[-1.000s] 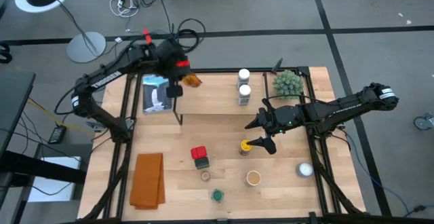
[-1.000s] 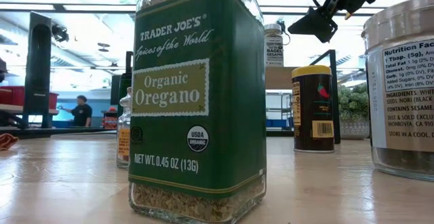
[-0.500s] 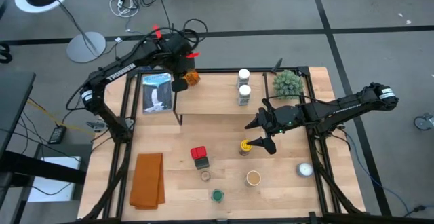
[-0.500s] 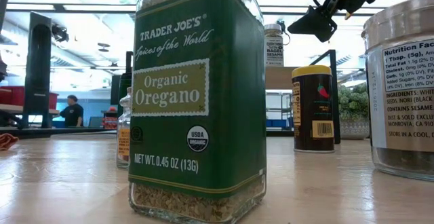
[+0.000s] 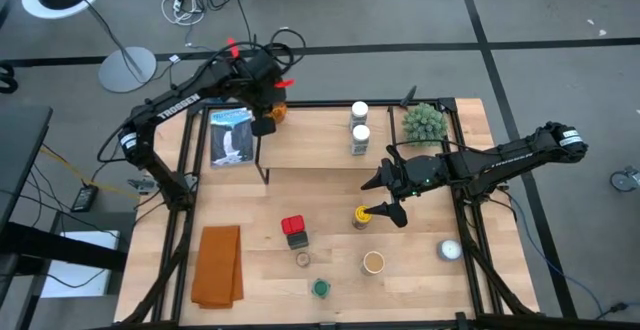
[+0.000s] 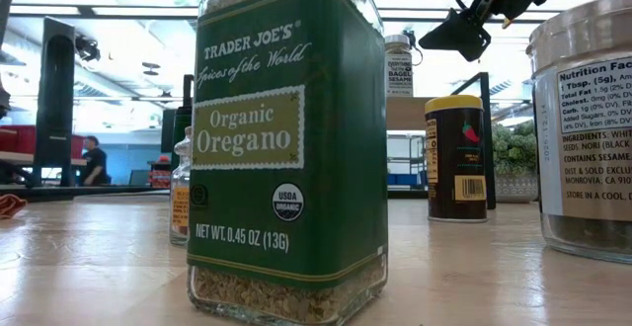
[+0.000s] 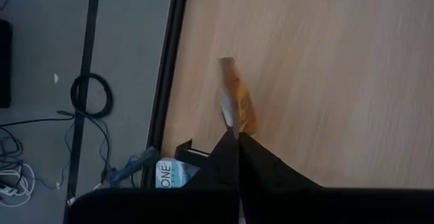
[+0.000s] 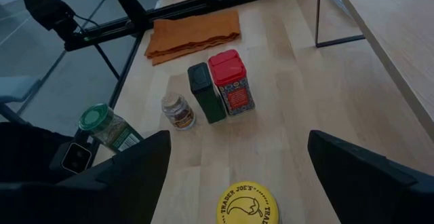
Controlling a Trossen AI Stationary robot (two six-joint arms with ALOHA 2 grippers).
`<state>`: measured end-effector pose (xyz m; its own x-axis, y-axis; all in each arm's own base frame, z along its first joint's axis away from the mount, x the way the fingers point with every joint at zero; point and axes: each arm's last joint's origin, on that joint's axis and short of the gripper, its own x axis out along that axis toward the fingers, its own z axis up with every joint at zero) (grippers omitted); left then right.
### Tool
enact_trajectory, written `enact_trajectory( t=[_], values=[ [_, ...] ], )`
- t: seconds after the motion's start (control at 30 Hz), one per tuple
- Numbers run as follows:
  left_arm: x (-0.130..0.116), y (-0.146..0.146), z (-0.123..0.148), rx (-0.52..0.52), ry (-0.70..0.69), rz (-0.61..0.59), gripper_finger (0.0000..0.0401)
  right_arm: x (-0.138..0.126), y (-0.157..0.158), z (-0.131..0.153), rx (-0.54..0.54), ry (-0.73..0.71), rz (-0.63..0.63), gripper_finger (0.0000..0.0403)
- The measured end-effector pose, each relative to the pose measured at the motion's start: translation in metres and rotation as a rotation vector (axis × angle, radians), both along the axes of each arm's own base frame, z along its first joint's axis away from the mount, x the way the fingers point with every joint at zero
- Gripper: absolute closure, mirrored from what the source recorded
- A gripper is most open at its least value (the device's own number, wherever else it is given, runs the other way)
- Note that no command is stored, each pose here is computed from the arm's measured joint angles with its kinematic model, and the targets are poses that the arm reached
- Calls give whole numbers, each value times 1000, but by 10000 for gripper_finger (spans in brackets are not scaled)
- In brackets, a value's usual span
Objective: Shelf spices
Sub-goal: Put the brown seasoning pack on the shelf
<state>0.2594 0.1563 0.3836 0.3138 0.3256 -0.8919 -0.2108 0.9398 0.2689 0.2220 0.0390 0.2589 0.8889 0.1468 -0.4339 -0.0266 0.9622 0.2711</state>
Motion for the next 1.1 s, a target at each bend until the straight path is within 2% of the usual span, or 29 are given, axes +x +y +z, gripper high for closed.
enact_trajectory(
  t=[0.23,0.6,1.1],
  values=[
    [-2,-1,16,23,-56,17,401,0,0,0,0,0,0,57],
    [-4,-5,13,-59,-34,7,401,0,0,0,0,0,0,57],
    [-4,-4,13,-77,-57,50,401,0,0,0,0,0,0,57]
  ],
)
